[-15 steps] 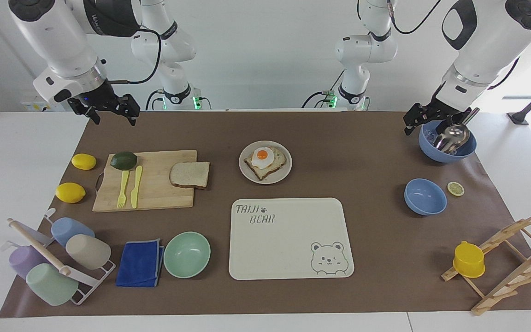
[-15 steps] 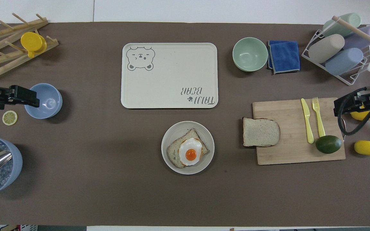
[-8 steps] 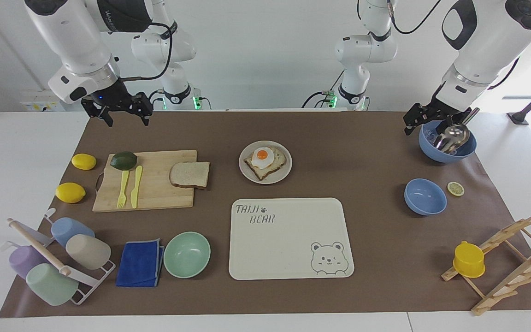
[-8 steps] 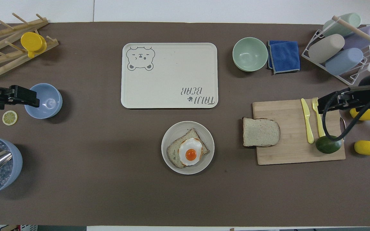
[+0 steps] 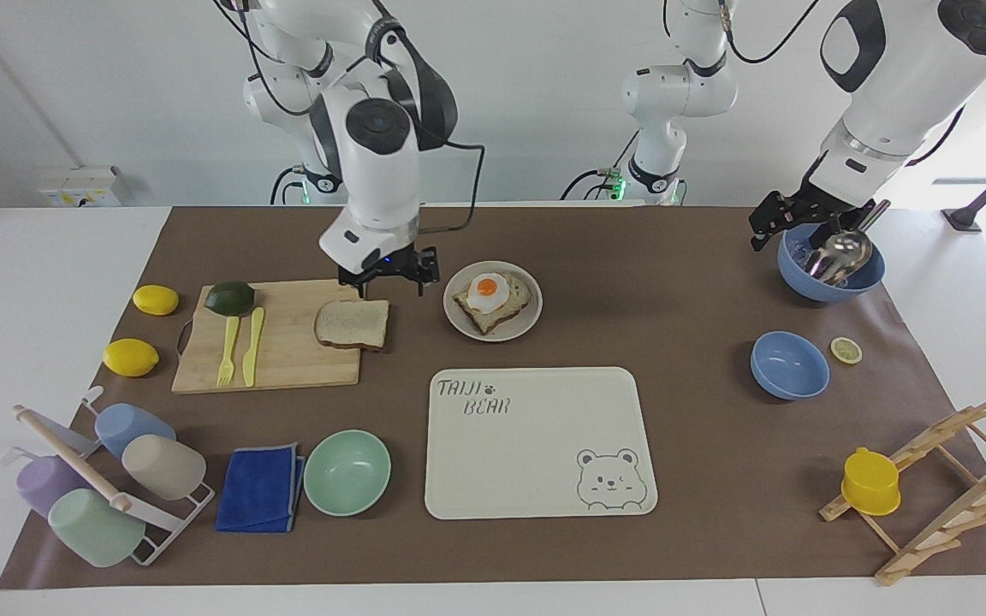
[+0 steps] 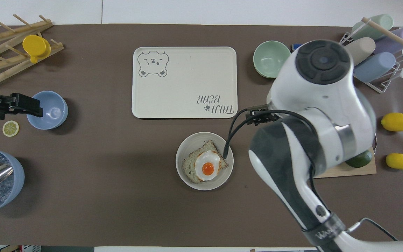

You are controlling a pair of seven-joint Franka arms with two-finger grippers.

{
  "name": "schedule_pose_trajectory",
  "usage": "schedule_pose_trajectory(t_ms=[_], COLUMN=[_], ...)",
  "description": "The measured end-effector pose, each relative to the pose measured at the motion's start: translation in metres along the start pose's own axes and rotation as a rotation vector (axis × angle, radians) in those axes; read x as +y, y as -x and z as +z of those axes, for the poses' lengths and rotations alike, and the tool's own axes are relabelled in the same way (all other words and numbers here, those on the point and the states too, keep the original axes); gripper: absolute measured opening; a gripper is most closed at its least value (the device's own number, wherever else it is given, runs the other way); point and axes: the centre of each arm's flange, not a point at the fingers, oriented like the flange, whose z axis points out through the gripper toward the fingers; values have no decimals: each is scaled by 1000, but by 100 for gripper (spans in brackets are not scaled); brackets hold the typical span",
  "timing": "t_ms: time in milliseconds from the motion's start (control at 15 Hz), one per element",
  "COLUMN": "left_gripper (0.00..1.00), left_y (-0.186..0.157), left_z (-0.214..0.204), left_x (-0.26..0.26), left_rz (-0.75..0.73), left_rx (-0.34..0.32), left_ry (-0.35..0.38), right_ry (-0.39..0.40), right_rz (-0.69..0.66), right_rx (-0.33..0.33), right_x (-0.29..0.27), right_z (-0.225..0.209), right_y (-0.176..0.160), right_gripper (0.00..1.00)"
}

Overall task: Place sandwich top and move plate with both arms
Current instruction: 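Grasp the bread slice with the right gripper and carry it toward the plate, then lay the bread slice on top of the egg toast with the right gripper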

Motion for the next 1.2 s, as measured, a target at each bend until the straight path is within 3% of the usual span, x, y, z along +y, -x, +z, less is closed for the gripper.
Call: schedule_pose_trajectory(t_ms=[400, 867, 1000, 1133, 1200], left_gripper=[100, 100, 100, 100, 100], left_y=[0, 0, 0, 0, 0], left_z=[0, 0, 0, 0, 0], left_x=[0, 0, 0, 0, 0], left_rz=[0, 0, 0, 0, 0], left_rx=[0, 0, 0, 0, 0], left_ry=[0, 0, 0, 0, 0], right_ry=[314, 363, 367, 373, 379], right_rz=[-43, -37, -41, -44, -48], right_rx=[-32, -96, -103, -110, -111], right_x=[-37, -12, -11, -10, -9], right_z=[112, 144, 146, 148, 150], right_y=[7, 19, 23, 27, 29], right_gripper=[100, 100, 84, 79, 66])
